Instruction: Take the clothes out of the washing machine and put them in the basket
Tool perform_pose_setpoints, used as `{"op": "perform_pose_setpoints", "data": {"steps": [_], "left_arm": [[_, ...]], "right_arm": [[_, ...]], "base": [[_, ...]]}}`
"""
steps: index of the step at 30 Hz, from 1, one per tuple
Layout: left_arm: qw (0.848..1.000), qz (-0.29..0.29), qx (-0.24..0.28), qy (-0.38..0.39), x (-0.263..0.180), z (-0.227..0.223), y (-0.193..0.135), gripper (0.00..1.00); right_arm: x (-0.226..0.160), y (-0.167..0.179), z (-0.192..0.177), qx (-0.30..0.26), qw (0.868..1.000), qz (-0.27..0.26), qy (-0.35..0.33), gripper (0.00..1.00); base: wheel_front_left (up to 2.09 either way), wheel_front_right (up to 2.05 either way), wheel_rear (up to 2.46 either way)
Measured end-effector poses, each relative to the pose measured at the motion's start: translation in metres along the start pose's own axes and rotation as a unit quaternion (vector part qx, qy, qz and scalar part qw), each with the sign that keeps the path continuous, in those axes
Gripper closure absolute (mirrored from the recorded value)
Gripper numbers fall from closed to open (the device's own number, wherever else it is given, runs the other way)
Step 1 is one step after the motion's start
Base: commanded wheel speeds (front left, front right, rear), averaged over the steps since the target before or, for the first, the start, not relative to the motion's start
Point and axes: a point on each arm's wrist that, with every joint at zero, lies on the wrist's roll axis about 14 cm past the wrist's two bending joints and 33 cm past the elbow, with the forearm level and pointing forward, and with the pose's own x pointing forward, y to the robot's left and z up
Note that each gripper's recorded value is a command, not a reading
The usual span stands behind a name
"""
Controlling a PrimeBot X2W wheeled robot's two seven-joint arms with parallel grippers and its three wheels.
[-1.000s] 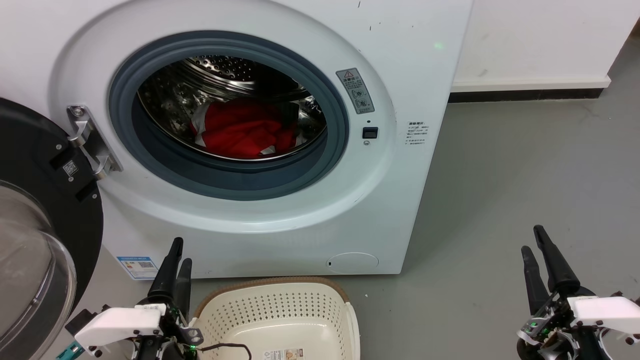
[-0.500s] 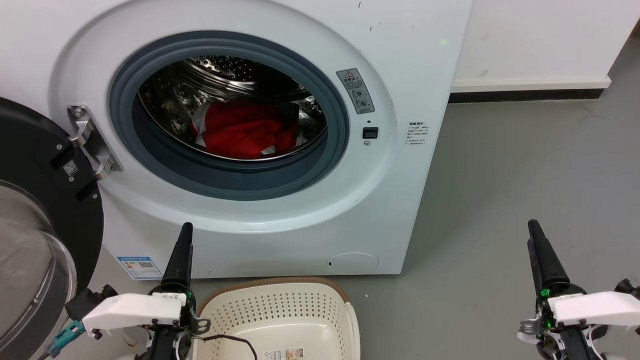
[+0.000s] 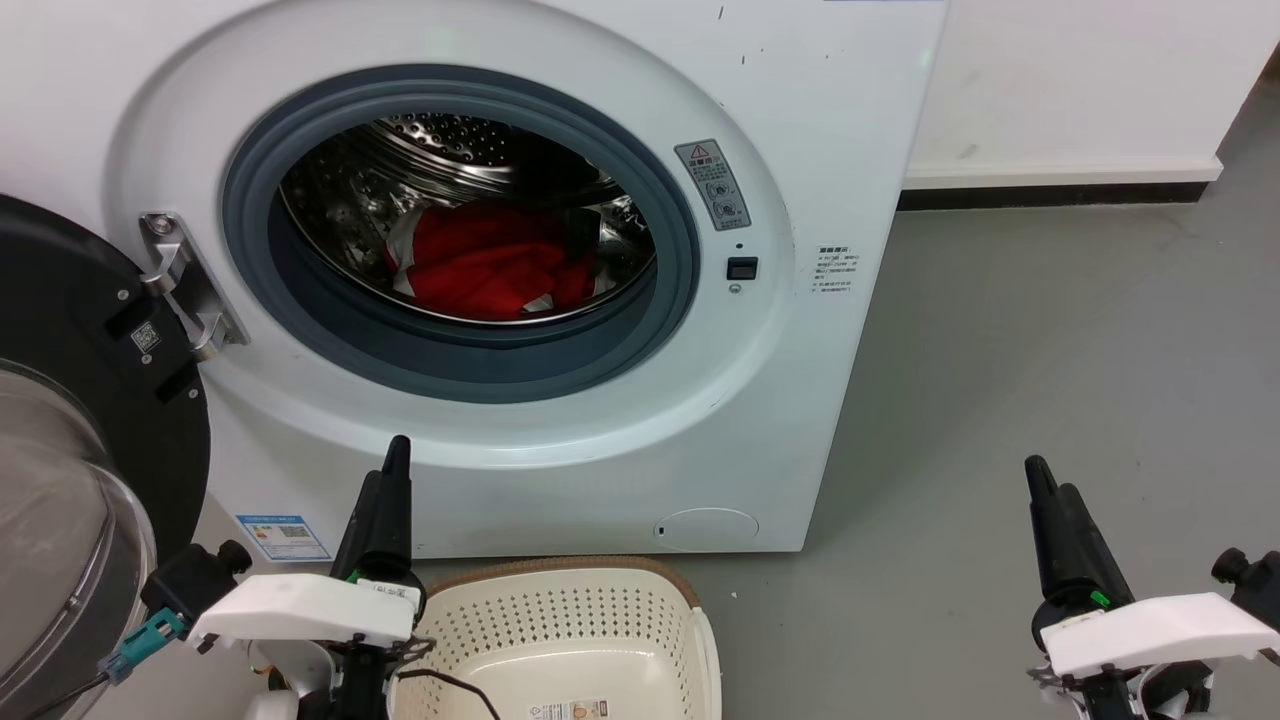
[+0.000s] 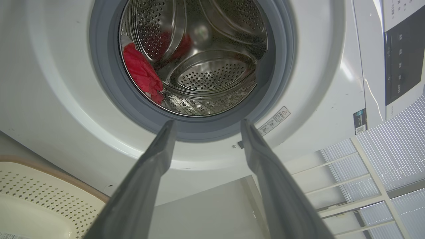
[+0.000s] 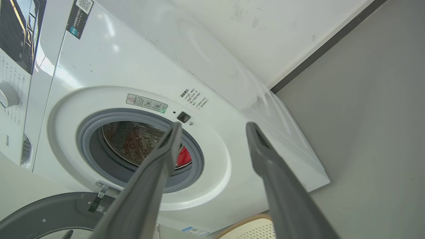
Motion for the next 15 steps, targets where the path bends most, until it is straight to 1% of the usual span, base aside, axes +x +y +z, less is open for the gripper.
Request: {"op": "perform_pose_setpoints", "data": {"steps": [7,15], "left_arm": [[0.998,0.003,0.061,0.001,-0.001,-0.002,0.001,0.00],[0.992,0.004,0.124,0.000,-0.002,-0.004,0.002,0.00]], "right_arm": [[-0.001,0.004,-0.003,-0.065,0.998,0.009,0.005,0.00],[-0.002,0.010,-0.004,-0.127,0.992,0.020,0.006,0.00]], "base": [[0.00,0.00,0.00],[0.00,0.00,0.00]]}}
